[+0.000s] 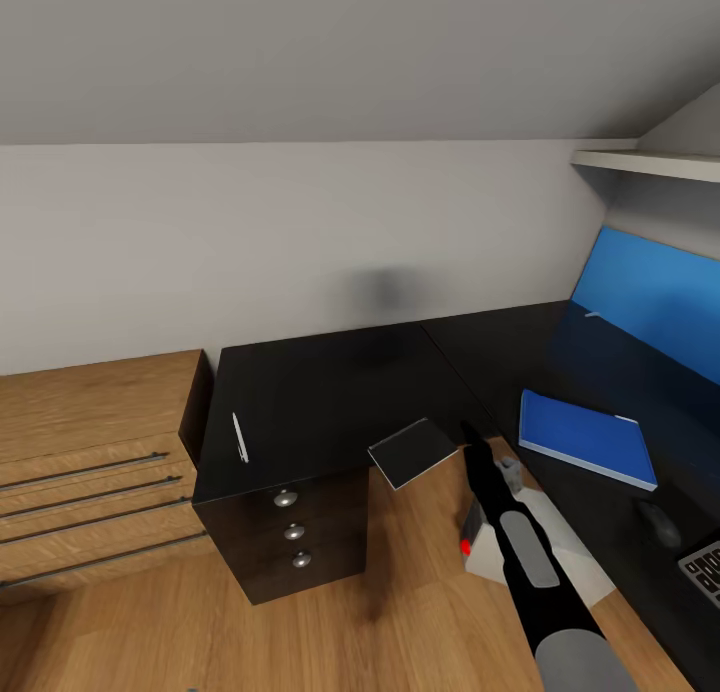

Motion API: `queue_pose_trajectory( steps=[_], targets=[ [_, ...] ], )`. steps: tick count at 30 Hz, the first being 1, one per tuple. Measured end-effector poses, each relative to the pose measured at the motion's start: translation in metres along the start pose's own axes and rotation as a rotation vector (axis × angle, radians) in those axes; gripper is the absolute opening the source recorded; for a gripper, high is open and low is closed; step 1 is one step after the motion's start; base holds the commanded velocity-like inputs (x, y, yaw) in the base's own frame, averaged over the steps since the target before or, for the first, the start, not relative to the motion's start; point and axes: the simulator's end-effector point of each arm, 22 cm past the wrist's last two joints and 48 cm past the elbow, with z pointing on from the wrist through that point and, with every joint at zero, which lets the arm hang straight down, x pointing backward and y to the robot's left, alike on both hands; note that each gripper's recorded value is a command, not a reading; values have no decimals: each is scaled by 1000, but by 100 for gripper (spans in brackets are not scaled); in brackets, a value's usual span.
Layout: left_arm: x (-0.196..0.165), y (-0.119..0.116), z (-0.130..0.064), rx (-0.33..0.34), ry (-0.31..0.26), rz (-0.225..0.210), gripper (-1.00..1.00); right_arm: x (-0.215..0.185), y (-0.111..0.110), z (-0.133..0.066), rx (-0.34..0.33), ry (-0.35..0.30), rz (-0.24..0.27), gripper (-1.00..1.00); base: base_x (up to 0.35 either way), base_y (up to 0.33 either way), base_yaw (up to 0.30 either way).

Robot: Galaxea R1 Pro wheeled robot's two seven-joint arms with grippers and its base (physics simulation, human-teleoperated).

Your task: In the bedroom, organize the workspace by keeping the computer under the desk, ensuring the monitor is on the desk, placing the keyboard on the desk next to the monitor, placing the mouse on the desk next to the keyboard, moving the folder from the swivel chair onto the desk next to the mouse, stacking the notebook on top of the folder with the pen on top of the notebook, and positioning the swivel chair next to the desk.

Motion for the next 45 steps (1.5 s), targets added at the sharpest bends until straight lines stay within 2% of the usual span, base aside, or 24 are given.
queue_pose_trajectory(
  steps=[18, 19, 20, 23, 27, 34, 38, 45],
  targets=[
    [15, 0, 18, -4, 4, -3, 100, 13, -26, 4, 5, 20, 6, 100, 0, 0, 0],
    [16, 0, 19, -4, 4, -3, 100, 21, -44, 2, 39, 37, 8, 100, 0, 0, 0],
    [17, -1, 20, -4, 4, -3, 100, 24, -51, 2, 53, 45, 8, 100, 0, 0, 0],
    [21, -1, 23, -3, 4, -3, 100, 31, -66, 1, 76, 59, 9, 100, 0, 0, 0],
    [25, -2, 28, -3, 4, -2, 100, 49, -84, -1, 102, 115, 16, 100, 0, 0, 0],
    [32, -2, 36, -3, 4, -2, 100, 76, -100, -3, 113, 215, 38, 100, 0, 0, 0],
    [37, -2, 41, -3, 4, -1, 100, 81, -106, -2, 114, 229, 42, 100, 0, 0, 0],
    [39, -3, 41, 2, 6, 5, 100, 90, -100, -3, 99, 252, 27, 100, 0, 0, 0]
  ],
)
